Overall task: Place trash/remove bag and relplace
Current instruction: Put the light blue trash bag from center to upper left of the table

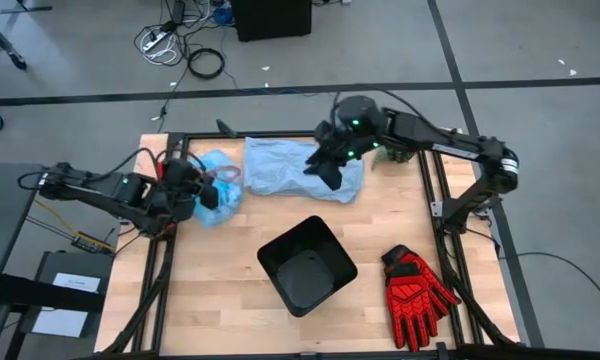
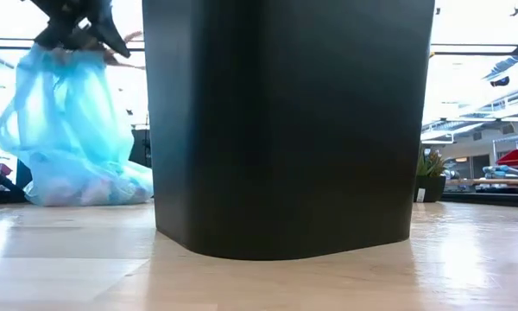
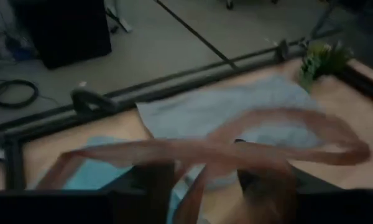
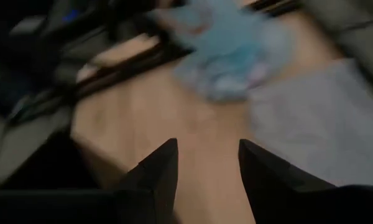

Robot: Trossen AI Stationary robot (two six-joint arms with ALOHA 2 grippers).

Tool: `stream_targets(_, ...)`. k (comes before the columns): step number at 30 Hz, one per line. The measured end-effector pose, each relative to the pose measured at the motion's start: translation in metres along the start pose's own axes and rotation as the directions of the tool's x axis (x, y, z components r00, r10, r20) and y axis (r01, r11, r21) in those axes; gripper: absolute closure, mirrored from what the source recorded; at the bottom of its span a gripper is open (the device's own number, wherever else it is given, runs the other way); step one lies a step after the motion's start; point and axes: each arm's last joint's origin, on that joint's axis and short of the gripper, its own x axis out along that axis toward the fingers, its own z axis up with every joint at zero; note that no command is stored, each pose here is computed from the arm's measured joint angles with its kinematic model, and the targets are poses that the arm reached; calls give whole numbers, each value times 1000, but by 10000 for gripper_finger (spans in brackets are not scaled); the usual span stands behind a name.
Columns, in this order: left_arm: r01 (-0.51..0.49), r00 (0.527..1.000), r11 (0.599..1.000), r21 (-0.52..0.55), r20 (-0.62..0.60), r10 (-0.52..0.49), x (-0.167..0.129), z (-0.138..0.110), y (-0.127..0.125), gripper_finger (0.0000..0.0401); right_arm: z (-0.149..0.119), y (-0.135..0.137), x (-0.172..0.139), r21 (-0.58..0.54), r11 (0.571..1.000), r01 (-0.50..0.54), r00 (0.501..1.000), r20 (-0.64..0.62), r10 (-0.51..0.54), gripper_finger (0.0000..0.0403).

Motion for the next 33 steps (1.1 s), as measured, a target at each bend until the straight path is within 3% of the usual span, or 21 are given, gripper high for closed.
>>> stream_targets(2, -2, 999, 1000, 16, -41, 3, 5, -10, 1, 164, 0, -9, 4, -4, 1000, -28, 999, -18, 28, 245)
stream_targets(9, -46, 988, 998, 47, -146, 53, 15, -34, 10, 92, -7, -54, -1, 12, 997, 79, 991, -108, -77, 245)
stream_targets(18, -138, 954, 985, -108, -283, 103, 31, -70, 19, 18, -28, -90, -25, -4, 989, 146, 941, -309, -140, 245)
stream_targets(22, -166, 966, 974, -154, -225, 129, 34, -71, 18, 9, -41, -106, -25, -21, 990, 136, 930, -342, -135, 246)
stream_targets(27, -133, 988, 947, -293, -116, 103, 35, -57, 10, 8, -67, -132, -14, 17, 997, 77, 948, -311, -68, 262)
stream_targets(31, -104, 994, 947, -304, -13, 104, 34, -43, 4, 8, -87, -152, -8, 65, 993, 95, 960, -272, -74, 266)
stream_targets(33, -123, 989, 958, -258, 44, 139, 34, -38, 5, 8, -97, -159, -6, 83, 991, 109, 964, -253, -85, 264)
